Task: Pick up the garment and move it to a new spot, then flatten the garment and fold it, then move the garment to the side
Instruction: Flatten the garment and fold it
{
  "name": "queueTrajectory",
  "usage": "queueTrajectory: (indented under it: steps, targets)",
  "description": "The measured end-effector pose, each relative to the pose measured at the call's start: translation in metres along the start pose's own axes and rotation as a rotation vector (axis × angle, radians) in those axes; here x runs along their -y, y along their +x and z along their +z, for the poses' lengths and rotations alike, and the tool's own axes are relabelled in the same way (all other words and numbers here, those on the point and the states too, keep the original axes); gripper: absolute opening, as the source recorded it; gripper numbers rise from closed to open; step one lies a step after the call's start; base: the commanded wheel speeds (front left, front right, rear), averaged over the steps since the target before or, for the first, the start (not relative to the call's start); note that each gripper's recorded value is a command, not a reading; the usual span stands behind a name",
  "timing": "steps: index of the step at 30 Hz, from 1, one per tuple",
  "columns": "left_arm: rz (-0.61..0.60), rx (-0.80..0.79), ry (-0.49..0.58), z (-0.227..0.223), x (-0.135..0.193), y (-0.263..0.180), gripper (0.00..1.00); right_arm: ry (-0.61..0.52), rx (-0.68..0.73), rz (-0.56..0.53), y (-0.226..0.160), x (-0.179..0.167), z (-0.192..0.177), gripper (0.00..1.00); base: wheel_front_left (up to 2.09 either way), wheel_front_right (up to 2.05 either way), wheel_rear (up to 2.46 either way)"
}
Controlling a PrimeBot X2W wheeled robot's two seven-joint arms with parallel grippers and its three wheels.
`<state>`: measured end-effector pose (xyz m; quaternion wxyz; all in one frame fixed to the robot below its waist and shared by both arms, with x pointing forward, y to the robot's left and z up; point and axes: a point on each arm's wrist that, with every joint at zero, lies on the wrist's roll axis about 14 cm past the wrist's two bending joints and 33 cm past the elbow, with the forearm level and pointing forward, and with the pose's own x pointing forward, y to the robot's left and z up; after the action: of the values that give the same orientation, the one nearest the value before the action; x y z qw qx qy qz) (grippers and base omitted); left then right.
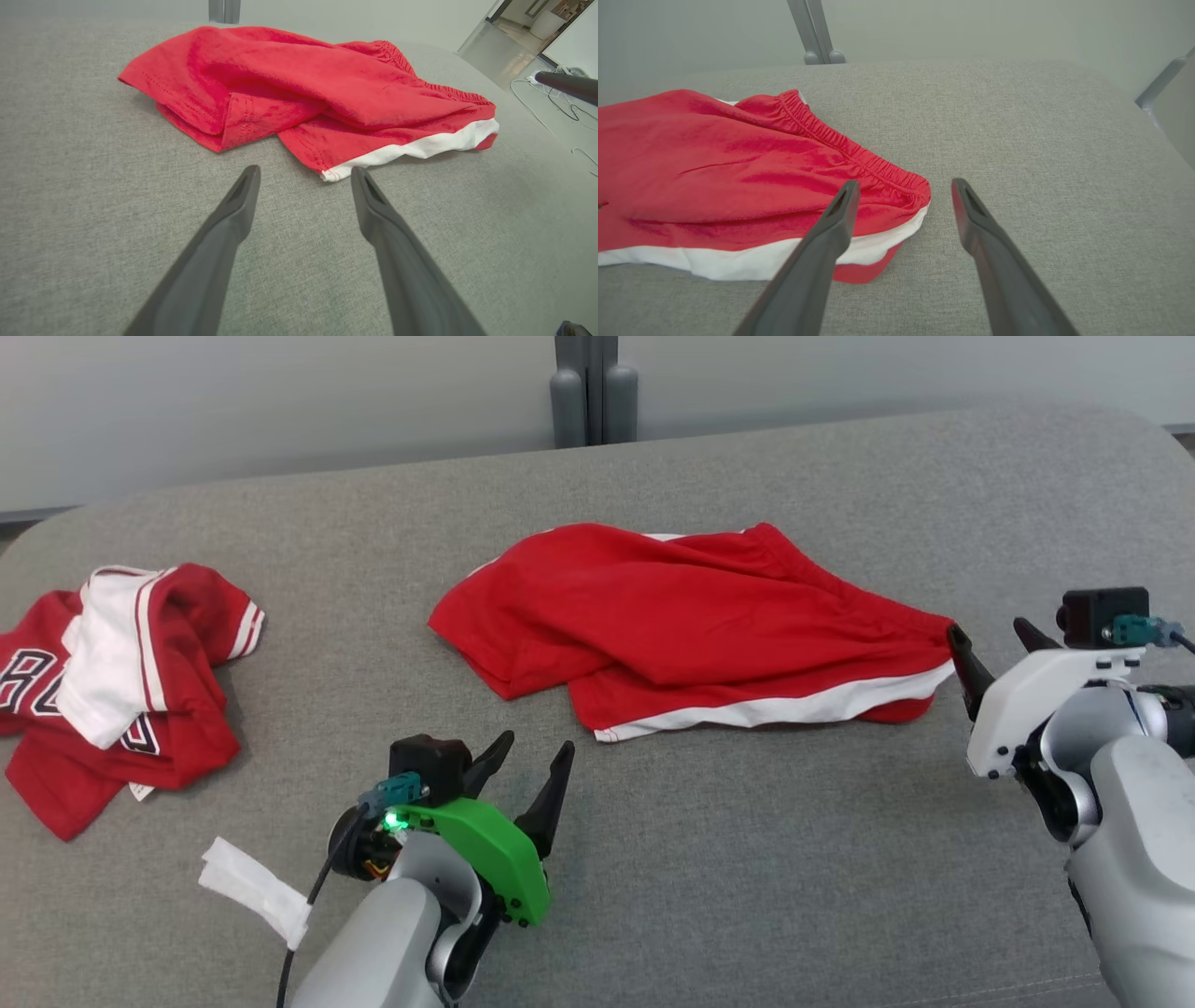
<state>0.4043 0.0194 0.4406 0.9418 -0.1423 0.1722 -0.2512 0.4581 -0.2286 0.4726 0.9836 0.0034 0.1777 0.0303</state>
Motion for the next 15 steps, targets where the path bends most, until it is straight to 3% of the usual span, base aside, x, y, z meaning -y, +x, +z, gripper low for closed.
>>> queueTrajectory:
  steps: [6, 15]
  targets:
    - [-0.039, -0.132, -0.074, -0.025, 0.001, 0.028, 1.0, -0.025, -0.115, 0.023, 0.038, -0.003, -0.016, 1.0, 0.0, 0.0, 0.0]
    - [-0.077, -0.208, -0.175, -0.043, 0.009, 0.059, 1.0, -0.031, -0.259, 0.018, 0.067, 0.003, -0.05, 1.0, 0.0, 0.0, 0.0]
